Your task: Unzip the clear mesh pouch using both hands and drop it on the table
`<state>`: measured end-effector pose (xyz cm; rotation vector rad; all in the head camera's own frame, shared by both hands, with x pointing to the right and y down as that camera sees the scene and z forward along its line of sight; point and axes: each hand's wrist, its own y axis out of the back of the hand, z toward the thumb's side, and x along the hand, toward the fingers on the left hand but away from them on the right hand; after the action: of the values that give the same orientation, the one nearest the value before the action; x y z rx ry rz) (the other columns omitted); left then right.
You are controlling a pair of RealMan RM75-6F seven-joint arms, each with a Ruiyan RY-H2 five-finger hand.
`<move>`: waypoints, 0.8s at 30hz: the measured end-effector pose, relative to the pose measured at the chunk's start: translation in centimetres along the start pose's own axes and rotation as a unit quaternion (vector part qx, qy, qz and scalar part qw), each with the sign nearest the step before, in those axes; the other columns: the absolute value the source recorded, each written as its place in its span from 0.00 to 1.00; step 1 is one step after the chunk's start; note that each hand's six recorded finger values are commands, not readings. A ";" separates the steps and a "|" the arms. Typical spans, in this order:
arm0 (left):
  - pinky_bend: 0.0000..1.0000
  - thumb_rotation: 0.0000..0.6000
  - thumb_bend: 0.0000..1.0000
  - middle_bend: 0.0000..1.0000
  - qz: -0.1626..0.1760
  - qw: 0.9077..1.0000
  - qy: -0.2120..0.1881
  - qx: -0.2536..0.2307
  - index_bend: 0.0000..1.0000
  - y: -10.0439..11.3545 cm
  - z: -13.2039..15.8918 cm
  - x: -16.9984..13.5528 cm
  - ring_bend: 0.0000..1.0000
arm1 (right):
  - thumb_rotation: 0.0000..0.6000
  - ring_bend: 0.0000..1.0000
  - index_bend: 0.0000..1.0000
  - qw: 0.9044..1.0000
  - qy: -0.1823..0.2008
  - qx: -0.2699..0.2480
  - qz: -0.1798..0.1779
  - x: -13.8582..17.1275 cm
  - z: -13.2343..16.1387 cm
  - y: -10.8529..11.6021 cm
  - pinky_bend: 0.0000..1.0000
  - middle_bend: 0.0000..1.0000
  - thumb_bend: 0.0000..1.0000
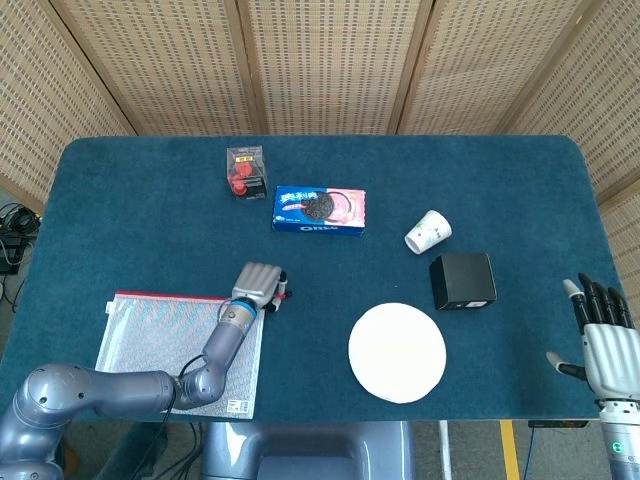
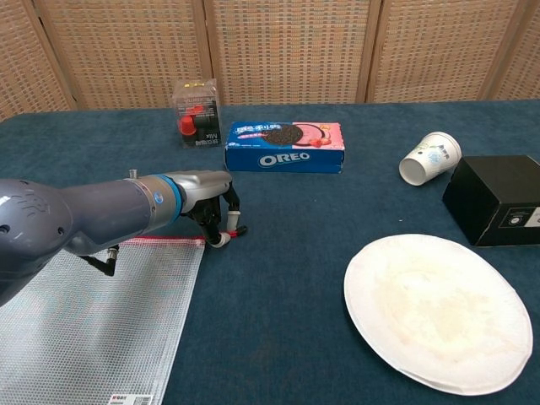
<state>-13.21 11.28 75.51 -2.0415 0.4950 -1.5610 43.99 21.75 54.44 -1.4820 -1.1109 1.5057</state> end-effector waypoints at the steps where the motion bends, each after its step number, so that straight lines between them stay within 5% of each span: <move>1: 1.00 1.00 0.46 0.90 0.000 1.000 0.000 0.001 0.58 0.0 0.0 0.0 0.95 | 1.00 0.00 0.06 1.000 0.000 0.000 0.000 0.0 0.0 0.0 0.00 0.00 0.00; 17: 1.00 1.00 0.63 0.90 0.008 1.000 0.000 -0.003 0.71 0.6 -0.2 -0.2 0.95 | 1.00 0.00 0.06 1.000 0.002 -0.001 0.000 0.1 0.1 0.1 0.00 0.00 0.00; 24: 1.00 1.00 0.64 0.91 0.027 0.999 -0.020 -0.023 0.84 2.4 0.3 -0.9 0.95 | 1.00 0.00 0.06 1.000 0.007 -0.012 0.012 -0.2 0.5 -0.5 0.00 0.00 0.00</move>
<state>-13.13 9.92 73.35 -2.0731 0.5704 -1.4871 43.45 21.70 54.90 -1.5250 -1.1096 1.4999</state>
